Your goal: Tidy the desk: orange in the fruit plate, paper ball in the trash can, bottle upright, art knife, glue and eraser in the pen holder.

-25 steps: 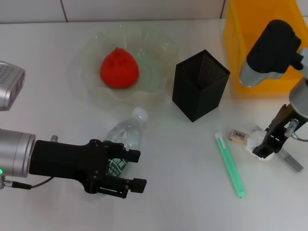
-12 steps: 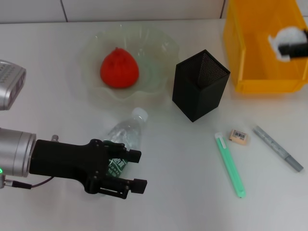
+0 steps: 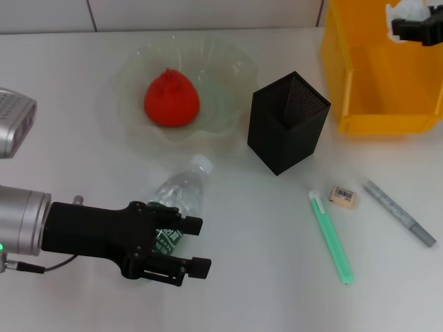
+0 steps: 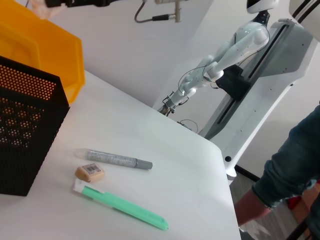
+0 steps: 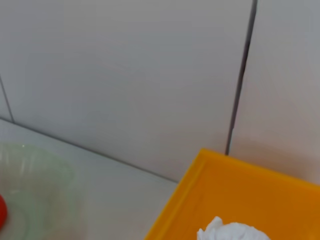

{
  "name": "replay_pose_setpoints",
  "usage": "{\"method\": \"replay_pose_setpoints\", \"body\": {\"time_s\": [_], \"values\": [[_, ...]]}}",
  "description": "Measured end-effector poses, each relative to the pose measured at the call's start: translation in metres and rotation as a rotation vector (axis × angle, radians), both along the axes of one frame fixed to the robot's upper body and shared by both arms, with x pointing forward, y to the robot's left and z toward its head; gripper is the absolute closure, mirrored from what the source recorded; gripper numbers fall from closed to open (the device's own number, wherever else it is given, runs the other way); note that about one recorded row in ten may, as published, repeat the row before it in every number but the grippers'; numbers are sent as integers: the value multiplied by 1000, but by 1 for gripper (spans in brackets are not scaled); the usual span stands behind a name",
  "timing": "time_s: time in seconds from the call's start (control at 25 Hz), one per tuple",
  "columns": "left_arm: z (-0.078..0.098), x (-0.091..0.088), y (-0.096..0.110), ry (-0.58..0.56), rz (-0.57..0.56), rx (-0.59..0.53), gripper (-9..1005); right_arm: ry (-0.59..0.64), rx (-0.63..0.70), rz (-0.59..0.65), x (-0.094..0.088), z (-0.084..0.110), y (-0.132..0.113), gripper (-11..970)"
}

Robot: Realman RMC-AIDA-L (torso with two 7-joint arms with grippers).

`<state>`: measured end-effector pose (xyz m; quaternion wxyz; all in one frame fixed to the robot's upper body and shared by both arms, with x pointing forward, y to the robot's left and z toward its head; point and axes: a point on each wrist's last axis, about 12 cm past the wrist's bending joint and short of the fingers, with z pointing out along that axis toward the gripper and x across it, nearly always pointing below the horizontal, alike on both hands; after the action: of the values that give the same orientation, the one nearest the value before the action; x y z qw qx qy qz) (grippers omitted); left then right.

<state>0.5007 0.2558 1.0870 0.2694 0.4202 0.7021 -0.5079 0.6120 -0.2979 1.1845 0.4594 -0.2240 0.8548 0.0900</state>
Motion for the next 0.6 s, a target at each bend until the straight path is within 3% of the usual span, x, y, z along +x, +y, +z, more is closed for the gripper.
{"method": "replay_pose_setpoints", "body": {"time_s": [0.12,0.4,0.6], "values": [[0,0,0,4,0,1,165,15,2,1,2,-8,3,450],[2,2,0,10,5,0,165,26,35,-8,-5,-14,0,277],[2,2,-1,17,4,2,165,-5,121,21,-22,-8,-9,159]]}}
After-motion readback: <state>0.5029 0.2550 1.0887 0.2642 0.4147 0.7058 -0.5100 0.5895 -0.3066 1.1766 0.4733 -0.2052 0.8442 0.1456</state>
